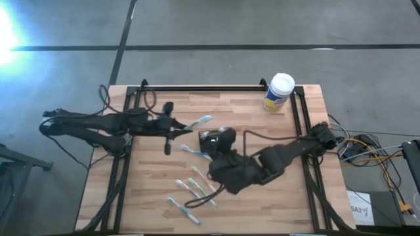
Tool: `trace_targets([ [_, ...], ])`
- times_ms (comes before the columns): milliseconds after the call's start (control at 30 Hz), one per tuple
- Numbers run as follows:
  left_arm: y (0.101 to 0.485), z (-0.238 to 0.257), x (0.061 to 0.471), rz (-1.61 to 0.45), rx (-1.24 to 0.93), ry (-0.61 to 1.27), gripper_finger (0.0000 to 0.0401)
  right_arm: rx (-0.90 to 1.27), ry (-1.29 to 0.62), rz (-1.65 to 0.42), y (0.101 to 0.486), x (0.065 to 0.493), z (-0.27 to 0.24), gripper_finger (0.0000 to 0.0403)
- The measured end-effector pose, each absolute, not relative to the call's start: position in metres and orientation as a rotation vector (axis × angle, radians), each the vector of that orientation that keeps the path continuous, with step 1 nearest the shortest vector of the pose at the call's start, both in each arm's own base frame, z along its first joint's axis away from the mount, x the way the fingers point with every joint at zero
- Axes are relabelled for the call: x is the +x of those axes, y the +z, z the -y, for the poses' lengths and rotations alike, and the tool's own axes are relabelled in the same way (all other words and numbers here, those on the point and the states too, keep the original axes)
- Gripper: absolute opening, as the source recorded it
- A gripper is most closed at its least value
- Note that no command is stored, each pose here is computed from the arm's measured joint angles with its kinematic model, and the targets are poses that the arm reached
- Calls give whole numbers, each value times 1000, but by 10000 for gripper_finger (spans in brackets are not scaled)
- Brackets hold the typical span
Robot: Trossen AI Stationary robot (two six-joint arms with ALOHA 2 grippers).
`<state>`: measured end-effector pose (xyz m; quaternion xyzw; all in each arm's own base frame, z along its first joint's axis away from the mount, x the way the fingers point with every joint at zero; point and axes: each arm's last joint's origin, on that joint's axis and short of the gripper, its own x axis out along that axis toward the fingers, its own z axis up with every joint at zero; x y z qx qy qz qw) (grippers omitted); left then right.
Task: Pick & Place toothbrushing station
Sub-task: Put the bottom green toothbrush into the black wire organizer
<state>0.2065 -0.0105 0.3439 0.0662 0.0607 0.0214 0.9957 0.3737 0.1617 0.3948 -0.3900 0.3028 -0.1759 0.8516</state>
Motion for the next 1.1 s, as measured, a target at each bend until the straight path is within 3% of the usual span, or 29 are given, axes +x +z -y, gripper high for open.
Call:
trace_targets([
  [267,321,8,164,-6,122,60,18,-571,-176,-344,394,355,-128,143],
  [633,277,12,147,165,168,-14,18,-113,61,175,342,345,-58,164],
  [1100,284,17,179,115,185,-33,18,-37,75,287,341,376,-50,243],
])
